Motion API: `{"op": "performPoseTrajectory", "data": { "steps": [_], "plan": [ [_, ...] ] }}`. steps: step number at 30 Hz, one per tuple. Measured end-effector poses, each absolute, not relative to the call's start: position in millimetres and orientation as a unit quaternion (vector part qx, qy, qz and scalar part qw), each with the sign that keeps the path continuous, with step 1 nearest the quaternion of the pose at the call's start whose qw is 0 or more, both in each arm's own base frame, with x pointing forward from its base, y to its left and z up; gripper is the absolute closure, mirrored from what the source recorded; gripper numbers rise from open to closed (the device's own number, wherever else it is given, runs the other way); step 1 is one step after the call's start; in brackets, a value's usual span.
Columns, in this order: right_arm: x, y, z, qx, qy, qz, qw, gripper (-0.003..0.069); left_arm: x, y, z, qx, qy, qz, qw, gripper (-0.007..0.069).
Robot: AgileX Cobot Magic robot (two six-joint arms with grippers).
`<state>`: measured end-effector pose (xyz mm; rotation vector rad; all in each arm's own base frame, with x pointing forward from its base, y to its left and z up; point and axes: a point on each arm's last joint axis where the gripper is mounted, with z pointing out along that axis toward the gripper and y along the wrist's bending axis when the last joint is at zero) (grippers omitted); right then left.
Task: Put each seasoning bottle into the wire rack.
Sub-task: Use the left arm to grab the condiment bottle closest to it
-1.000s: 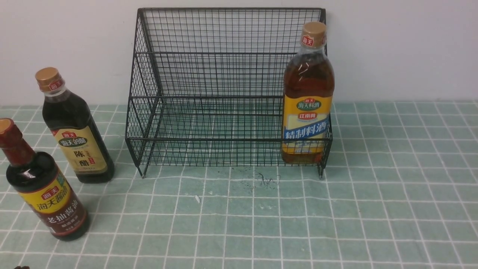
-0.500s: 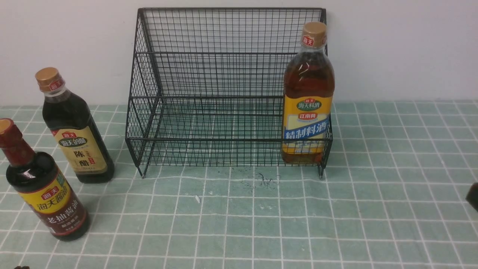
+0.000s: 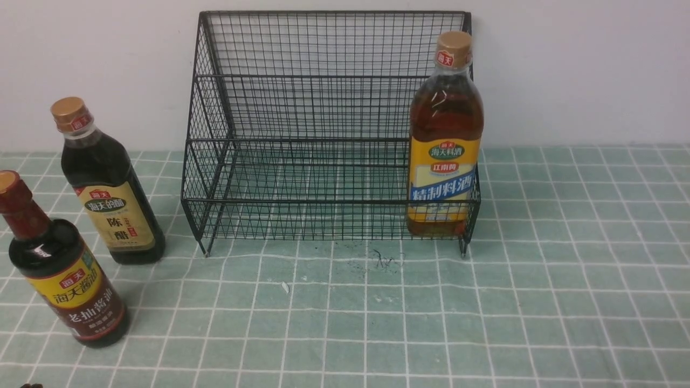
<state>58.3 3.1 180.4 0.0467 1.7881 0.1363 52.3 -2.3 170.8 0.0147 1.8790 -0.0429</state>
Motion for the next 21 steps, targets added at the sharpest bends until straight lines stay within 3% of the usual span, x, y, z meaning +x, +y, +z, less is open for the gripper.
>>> {"op": "performPoseTrajectory", "data": {
  "steps": [21],
  "plan": [
    [55.1,1.9,181.9,0.008,0.770,0.042,0.637,0.0673,52.3,-2.3,170.8,0.006,0.807,-0.018,0.590,0.0631]
  ]
}}
